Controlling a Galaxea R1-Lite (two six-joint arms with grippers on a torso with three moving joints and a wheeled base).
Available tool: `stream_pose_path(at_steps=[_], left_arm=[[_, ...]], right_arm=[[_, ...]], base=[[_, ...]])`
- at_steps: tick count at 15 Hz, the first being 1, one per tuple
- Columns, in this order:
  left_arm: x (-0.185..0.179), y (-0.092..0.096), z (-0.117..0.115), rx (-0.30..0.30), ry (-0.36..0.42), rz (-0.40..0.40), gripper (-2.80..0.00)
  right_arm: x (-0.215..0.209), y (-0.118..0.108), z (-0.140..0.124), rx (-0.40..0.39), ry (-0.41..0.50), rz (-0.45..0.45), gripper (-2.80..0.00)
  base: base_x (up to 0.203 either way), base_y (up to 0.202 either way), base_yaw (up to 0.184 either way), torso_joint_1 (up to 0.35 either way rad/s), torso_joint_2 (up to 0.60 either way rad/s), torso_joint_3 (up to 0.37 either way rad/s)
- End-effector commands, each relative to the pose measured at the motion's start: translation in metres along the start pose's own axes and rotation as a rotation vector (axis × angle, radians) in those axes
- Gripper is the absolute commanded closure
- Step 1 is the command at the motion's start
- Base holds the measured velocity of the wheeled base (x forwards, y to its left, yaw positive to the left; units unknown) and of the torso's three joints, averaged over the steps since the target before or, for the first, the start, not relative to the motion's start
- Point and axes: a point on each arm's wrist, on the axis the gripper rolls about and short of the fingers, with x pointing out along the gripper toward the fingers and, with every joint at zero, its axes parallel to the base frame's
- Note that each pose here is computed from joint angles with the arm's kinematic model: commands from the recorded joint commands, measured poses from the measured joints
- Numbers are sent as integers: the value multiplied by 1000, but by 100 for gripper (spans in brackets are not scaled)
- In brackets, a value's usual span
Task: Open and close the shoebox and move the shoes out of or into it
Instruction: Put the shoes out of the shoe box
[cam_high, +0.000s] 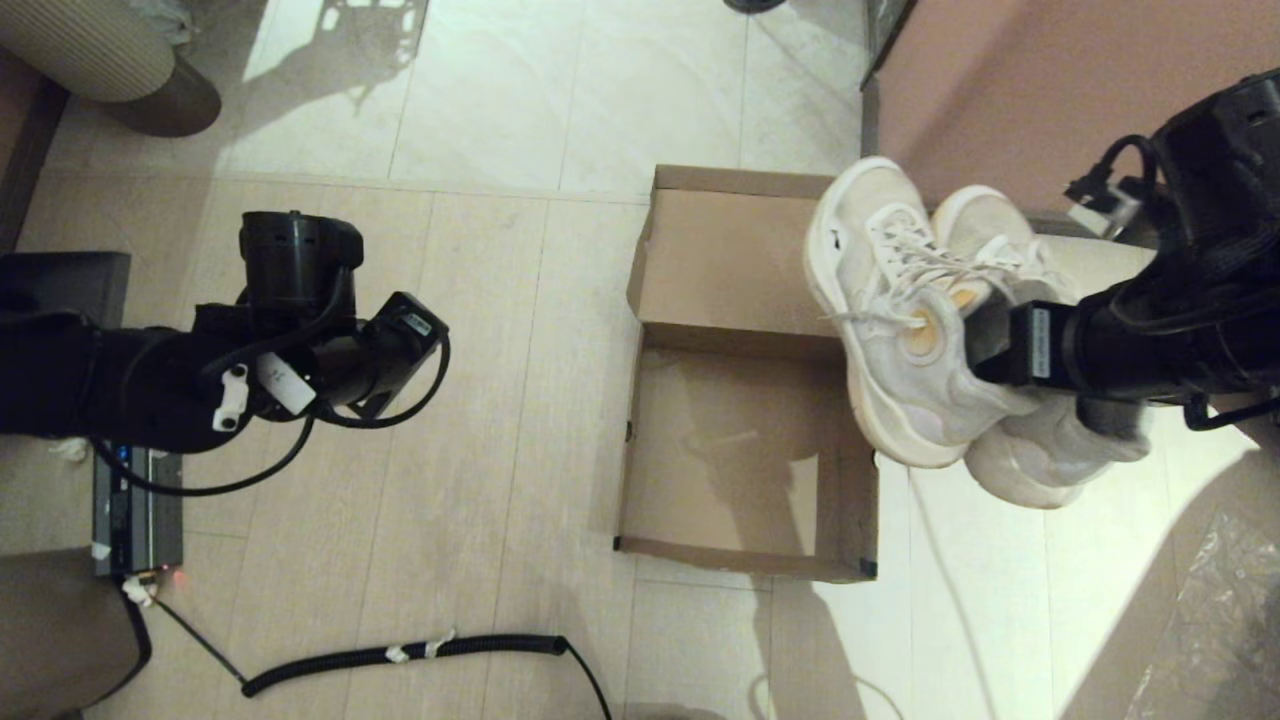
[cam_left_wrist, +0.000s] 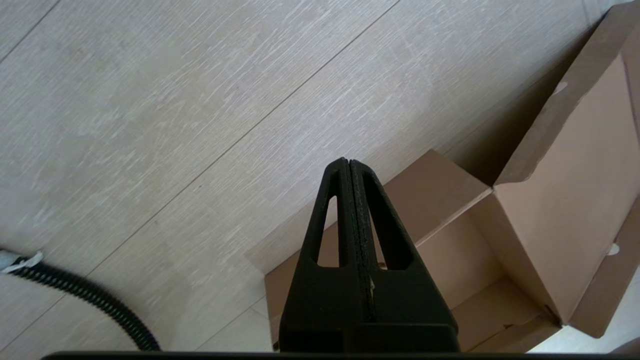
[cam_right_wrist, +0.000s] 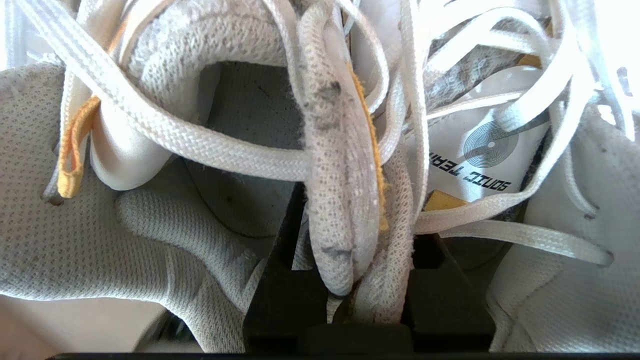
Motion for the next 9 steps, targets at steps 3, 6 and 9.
stream_pose_path(at_steps=[3, 6, 9], left_arm=[[-8, 1, 2, -4, -5, -5, 0], [-12, 2, 3, -5, -4, -5, 0], [-11, 3, 2, 1, 1, -3, 0]], right_arm=[[-4, -65, 16, 150, -63, -221, 0], [18, -107, 14, 234, -8, -371, 0], [54, -155, 9, 344, 58, -531, 0]], base=[[0, 0, 0, 0, 0, 0], [0, 0, 0, 0, 0, 0], [0, 0, 0, 0, 0, 0]])
